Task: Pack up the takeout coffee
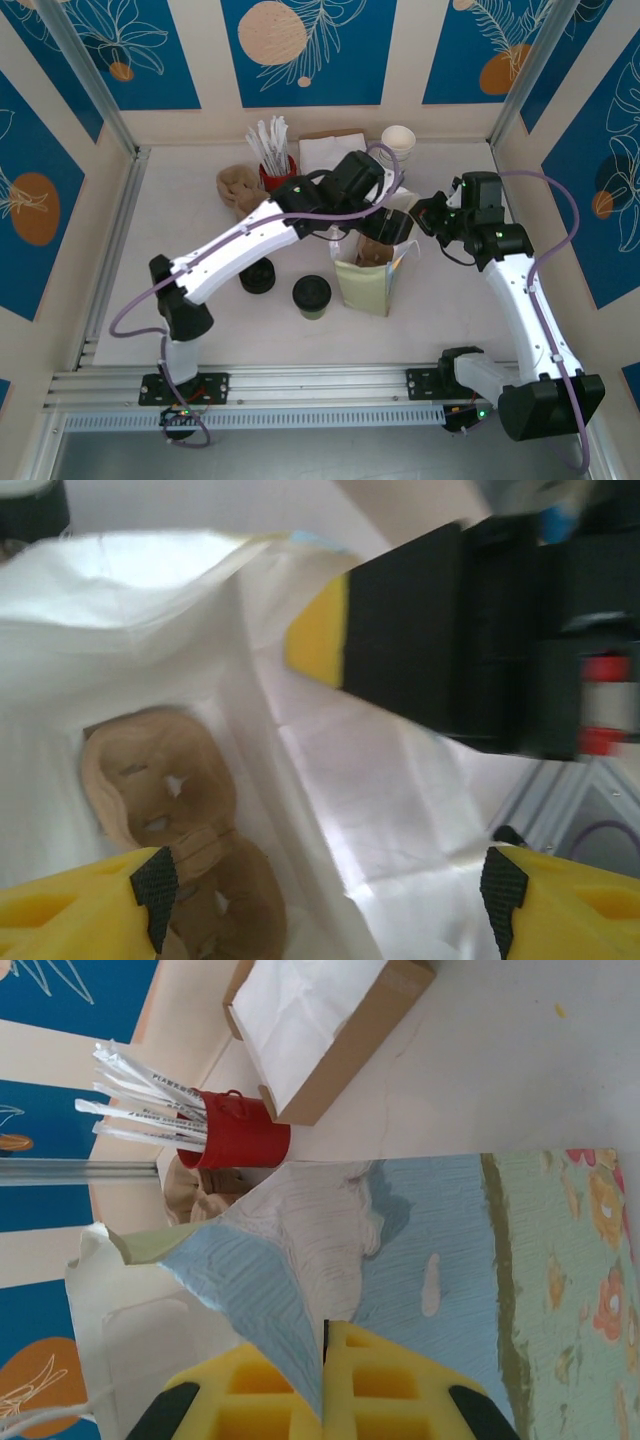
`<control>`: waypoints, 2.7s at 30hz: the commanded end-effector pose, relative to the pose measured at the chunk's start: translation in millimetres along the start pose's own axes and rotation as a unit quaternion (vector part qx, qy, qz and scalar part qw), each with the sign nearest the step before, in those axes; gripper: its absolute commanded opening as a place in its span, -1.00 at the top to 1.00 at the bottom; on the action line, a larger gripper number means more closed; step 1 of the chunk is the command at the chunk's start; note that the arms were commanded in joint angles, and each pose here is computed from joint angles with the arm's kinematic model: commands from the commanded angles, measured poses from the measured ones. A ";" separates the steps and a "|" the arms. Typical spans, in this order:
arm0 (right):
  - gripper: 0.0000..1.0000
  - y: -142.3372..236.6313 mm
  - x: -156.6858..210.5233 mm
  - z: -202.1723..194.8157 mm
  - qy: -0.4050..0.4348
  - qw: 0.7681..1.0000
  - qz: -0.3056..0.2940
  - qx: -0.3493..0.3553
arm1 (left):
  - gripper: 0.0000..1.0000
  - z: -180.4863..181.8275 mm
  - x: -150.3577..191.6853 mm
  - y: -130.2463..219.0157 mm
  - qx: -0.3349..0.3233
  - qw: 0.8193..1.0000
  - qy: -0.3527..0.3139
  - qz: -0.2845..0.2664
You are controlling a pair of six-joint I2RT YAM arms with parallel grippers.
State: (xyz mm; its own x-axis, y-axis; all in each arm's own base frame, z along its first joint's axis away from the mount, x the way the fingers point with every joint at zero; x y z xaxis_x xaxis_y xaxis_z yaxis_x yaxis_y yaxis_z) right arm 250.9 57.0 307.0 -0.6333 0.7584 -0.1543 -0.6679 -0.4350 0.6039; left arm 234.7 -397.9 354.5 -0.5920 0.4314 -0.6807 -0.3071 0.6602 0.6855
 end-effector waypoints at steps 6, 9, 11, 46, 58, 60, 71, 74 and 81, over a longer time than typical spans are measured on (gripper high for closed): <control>0.93 -3.6 -8.4 -16.6 -0.026 0.999 0.004 0.030 | -0.30 14.0 13.9 -35.8 -0.048 0.997 0.036 0.050; 0.93 -3.1 -11.0 -22.8 -0.024 0.999 0.006 0.041 | -0.20 17.0 10.3 -38.2 -0.054 0.997 0.035 0.042; 0.94 -3.1 -11.5 -25.9 -0.023 0.999 0.009 0.046 | -0.05 20.0 8.2 -41.2 -0.061 0.997 0.031 0.041; 0.93 -5.7 -9.4 -27.1 -0.059 0.996 0.054 0.045 | 0.17 24.3 59.5 -127.3 -0.127 0.973 0.017 0.190; 0.93 -4.1 -10.0 -29.2 -0.052 0.996 0.051 0.050 | 0.17 38.9 81.6 -148.7 -0.132 0.963 0.039 0.233; 0.93 -1.8 -10.6 -28.6 -0.046 0.996 0.050 0.055 | 0.17 40.8 84.5 -151.0 -0.134 0.962 0.043 0.236; 0.96 9.9 -11.4 -29.9 -0.016 0.994 0.056 0.089 | 0.17 53.6 97.4 -163.6 -0.149 0.955 0.054 0.251; 0.97 9.8 -11.3 -31.6 -0.012 0.994 0.057 0.094 | 0.17 55.0 101.2 -168.1 -0.148 0.954 0.059 0.254; 0.99 8.9 -11.1 -33.5 -0.007 0.993 0.061 0.100 | 0.18 57.6 115.5 -183.9 -0.139 0.950 0.069 0.272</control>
State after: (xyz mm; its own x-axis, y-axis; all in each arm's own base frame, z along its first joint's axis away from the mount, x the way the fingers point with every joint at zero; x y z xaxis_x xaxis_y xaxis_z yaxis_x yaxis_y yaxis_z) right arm 244.7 29.6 287.3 -0.6863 0.7227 -0.0818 -0.5331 -0.4235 0.7324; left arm 265.2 -437.5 167.5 -0.7791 0.5683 -0.2646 -0.1652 0.2211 0.9612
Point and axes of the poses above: each hand's point on the last joint's axis, 136 mm out from that joint toward the fingers, its own y axis back along the fingers, its own z axis along the line the jaws close on, x = y × z, the point moved 8 cm from there along y, back along the fingers, and after that the axes turned 8 degrees about -y, right-handed, at the moved point
